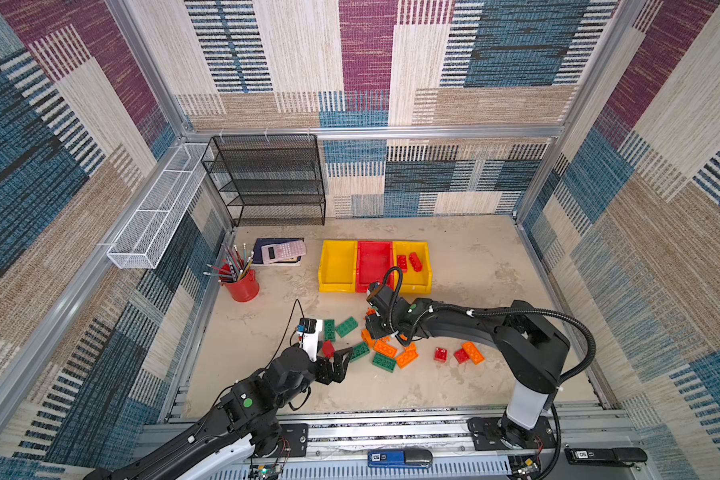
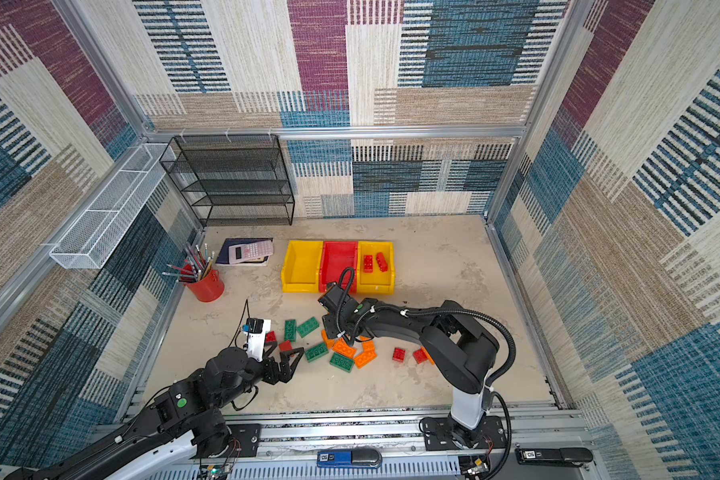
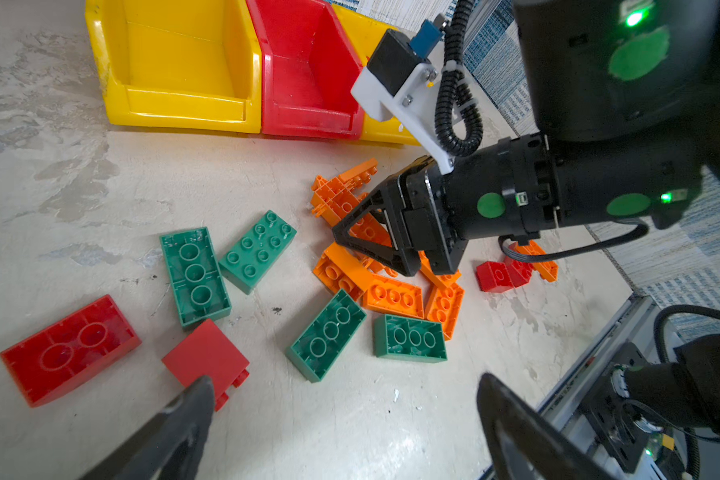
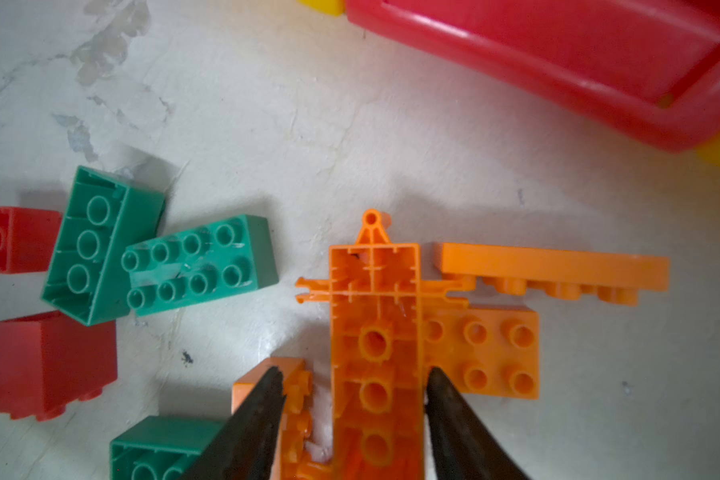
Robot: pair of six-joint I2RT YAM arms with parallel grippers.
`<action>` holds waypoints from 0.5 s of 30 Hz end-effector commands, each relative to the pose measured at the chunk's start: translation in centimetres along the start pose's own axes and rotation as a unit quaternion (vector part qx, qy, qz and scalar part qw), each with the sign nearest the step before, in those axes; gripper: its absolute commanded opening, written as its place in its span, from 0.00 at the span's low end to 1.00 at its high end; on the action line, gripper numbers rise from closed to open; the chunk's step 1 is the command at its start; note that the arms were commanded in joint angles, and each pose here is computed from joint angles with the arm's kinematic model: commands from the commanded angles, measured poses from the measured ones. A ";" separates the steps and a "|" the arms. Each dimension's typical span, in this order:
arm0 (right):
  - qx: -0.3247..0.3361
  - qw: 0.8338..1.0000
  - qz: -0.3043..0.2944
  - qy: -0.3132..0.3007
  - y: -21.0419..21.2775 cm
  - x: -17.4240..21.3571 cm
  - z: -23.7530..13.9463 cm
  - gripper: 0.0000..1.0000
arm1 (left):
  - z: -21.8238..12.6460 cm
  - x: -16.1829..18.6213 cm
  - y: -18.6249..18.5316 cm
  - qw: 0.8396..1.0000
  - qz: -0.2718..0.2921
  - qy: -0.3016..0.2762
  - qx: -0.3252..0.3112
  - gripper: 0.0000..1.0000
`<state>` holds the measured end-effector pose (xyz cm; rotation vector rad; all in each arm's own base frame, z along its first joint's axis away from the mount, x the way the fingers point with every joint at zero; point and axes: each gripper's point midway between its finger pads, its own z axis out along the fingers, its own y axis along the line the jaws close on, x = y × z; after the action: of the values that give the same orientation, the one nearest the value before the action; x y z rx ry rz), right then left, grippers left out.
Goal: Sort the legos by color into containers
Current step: 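Move the right gripper to the orange pile and grasp the long orange brick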
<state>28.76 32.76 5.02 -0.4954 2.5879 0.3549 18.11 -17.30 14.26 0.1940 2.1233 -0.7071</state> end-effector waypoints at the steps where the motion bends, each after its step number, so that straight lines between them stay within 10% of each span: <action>1: 0.033 0.999 -0.002 0.014 -1.2 0.8 0.1 0.46 | 0.1 -0.2 0.0 1.000 -0.002 -0.007 0.001 0.99; 15: 0.068 0.998 0.003 0.018 -2.1 0.4 0.3 0.33 | -0.1 -0.4 0.0 1.000 0.007 -0.010 0.000 0.99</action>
<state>29.16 31.29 4.16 -0.4792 2.6255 0.2102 18.11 -17.22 14.24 0.1920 2.1201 -0.7063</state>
